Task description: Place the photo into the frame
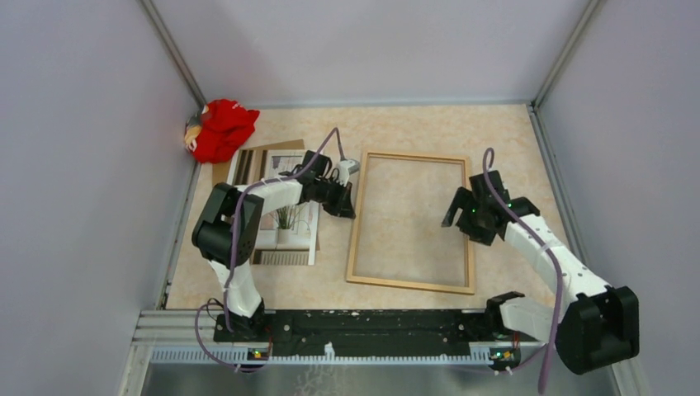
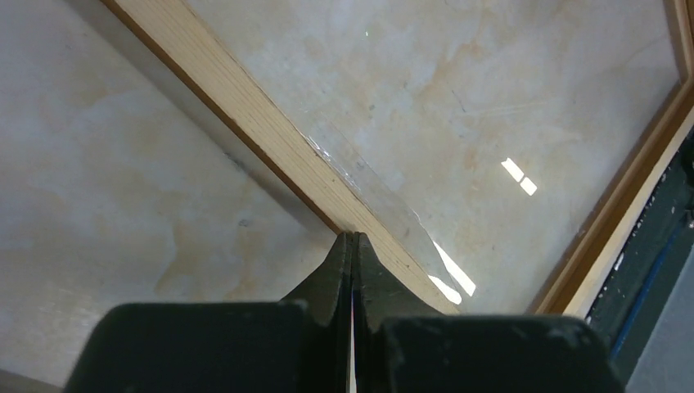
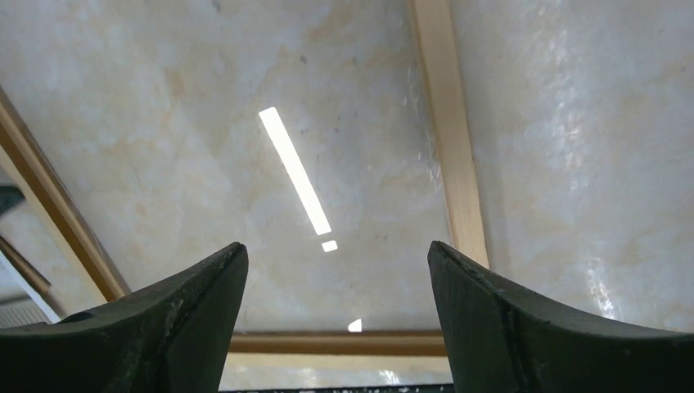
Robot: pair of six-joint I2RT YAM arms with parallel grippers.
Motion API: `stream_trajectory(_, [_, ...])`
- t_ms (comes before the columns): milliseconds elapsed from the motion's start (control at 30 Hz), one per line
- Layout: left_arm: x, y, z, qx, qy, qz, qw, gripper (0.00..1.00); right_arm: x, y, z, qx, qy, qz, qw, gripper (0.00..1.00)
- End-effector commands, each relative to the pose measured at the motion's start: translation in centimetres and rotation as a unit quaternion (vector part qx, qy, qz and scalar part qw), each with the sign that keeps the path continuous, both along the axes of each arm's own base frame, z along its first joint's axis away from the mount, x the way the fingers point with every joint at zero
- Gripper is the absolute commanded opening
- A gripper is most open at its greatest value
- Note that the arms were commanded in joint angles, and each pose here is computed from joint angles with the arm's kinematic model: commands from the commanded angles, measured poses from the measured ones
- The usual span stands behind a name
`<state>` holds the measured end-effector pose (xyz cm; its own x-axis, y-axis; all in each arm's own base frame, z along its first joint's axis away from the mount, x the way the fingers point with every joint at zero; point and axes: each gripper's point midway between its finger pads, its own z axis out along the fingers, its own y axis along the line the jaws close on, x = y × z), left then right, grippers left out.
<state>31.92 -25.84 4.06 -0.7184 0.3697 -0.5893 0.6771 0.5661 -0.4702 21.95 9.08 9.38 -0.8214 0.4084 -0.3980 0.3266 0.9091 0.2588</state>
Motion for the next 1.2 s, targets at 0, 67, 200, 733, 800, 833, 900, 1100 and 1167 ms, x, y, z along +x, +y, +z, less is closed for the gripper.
stream_trajectory(0, [-3.7,0.6,-0.9,0.002,0.054,-0.007,0.999,0.00,5.0,-0.9,1.6,0.026,-0.063,-0.016,0.998,0.82])
stream_trajectory(67, [-3.4,0.4,0.0,-0.003,0.050,-0.007,0.999,0.00,6.9,-0.4,2.5,0.031,-0.080,-0.008,0.996,0.82])
stream_trajectory(200, [0.2,1.4,4.8,-0.019,0.012,0.007,1.000,0.19,10.0,4.7,4.4,0.043,-0.101,0.046,0.993,0.82])
stream_trajectory(733, [10.3,33.2,10.5,0.189,-0.112,0.276,0.936,0.55,16.0,33.0,5.7,0.188,-0.106,0.245,0.945,0.79])
stream_trajectory(800, [9.8,35.7,8.8,0.229,-0.114,0.297,0.920,0.52,16.8,34.4,4.0,0.194,-0.091,0.246,0.945,0.79])
stream_trajectory(833, [9.5,36.6,8.1,0.251,-0.120,0.301,0.912,0.51,17.2,35.0,2.5,0.193,-0.079,0.246,0.946,0.78])
stream_trajectory(900, [9.2,37.9,6.9,0.288,-0.136,0.306,0.897,0.48,17.8,35.7,0.7,0.191,-0.066,0.248,0.947,0.78])
stream_trajectory(1100, [8.4,39.4,3.8,0.331,-0.125,0.315,0.881,0.42,18.0,36.7,-3.1,0.198,-0.037,0.247,0.948,0.76])
stream_trajectory(1167, [8.2,39.8,2.6,0.343,-0.122,0.316,0.876,0.40,17.7,37.1,-4.0,0.209,-0.027,0.248,0.946,0.74])
